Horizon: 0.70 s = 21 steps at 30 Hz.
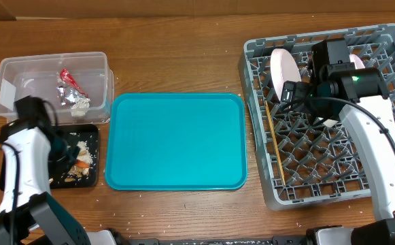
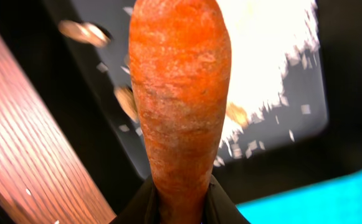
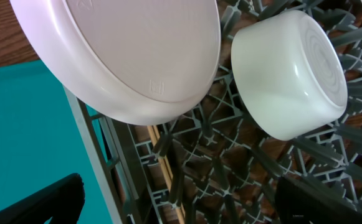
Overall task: Sort waste into correct bins and load items into the dishwasher
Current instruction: 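Carry the carrot left over the black tray, then lower the carrot onto the black tray and open the left gripper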
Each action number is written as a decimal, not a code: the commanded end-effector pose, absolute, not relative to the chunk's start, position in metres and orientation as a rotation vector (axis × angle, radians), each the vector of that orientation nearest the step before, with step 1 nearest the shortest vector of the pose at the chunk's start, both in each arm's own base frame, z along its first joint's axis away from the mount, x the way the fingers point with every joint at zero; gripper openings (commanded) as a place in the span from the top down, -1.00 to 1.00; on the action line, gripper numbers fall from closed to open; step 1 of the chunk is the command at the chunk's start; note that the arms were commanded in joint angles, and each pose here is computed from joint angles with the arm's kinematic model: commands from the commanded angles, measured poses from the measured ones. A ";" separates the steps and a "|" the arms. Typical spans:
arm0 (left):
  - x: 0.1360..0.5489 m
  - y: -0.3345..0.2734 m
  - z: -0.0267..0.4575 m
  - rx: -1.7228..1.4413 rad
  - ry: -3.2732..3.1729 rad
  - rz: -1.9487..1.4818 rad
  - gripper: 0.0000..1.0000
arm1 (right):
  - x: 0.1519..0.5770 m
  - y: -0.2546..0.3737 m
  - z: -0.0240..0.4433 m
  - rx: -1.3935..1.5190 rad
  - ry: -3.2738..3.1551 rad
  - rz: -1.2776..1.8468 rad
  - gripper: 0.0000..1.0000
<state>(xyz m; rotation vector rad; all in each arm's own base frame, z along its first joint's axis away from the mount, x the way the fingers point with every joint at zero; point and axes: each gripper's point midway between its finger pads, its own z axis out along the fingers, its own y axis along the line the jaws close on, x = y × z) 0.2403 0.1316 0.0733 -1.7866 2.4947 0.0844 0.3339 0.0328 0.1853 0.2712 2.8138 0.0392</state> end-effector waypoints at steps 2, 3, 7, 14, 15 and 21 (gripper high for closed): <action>0.233 0.164 0.076 -1.854 2.396 0.120 0.89 | 0.332 0.031 0.190 0.267 2.800 0.031 -1.00; 0.234 0.167 0.076 -1.857 2.383 0.120 0.90 | 0.332 0.031 0.190 0.267 2.800 0.031 -1.00; 0.239 0.177 0.078 -1.843 2.340 0.147 0.88 | 0.332 0.031 0.190 0.268 2.800 0.032 -1.00; 0.242 0.178 0.078 -1.836 2.329 0.144 0.88 | 0.330 0.030 0.189 0.268 2.807 0.030 -1.00; 0.242 0.178 0.077 -1.835 2.328 0.144 0.89 | 0.330 0.030 0.189 0.268 2.807 0.030 -1.00; 0.241 0.182 0.071 -1.838 2.329 0.178 0.87 | 0.330 0.030 0.189 0.273 2.808 0.030 -1.00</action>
